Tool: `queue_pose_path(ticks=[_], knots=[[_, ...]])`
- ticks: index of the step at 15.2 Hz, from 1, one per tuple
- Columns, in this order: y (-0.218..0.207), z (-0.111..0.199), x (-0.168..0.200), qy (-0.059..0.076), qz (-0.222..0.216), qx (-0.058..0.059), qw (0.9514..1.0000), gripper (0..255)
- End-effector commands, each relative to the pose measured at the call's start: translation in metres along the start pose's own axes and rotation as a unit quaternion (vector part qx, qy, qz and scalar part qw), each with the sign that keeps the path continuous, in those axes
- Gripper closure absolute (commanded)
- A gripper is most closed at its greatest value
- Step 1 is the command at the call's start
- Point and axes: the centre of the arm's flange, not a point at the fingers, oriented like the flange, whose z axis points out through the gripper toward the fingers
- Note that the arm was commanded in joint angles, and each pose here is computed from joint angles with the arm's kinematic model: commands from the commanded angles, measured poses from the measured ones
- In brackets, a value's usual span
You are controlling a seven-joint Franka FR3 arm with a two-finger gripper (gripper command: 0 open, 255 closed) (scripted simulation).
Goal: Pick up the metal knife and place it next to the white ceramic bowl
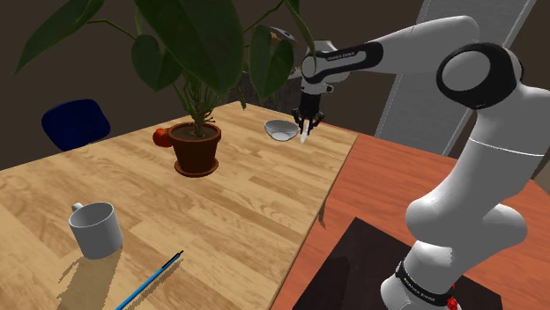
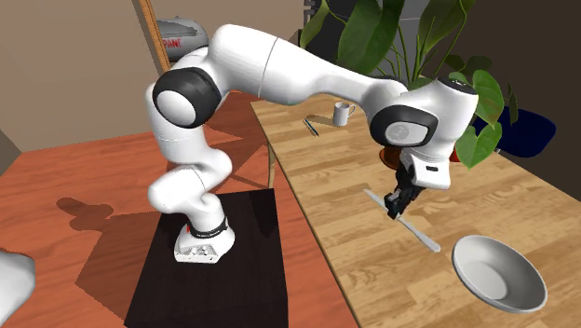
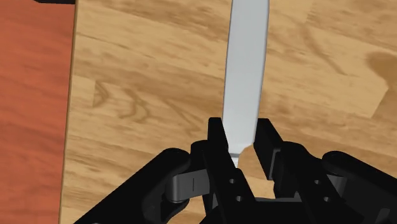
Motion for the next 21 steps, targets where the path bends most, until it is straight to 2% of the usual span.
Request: queue_pose_path(ticks=[1, 11, 12, 21], knots=[[0.005, 0.000, 0.027, 0.000, 0.000, 0.000, 1.0000, 255], [0.032, 0.001, 0.157, 0.000, 0.000, 0.000, 1.0000, 255], [0.036, 0.001, 0.179, 0.000, 0.000, 0.000, 1.0000, 255], [0.035, 0.048, 0.179, 0.000, 0.000, 0.000, 1.0000, 255]])
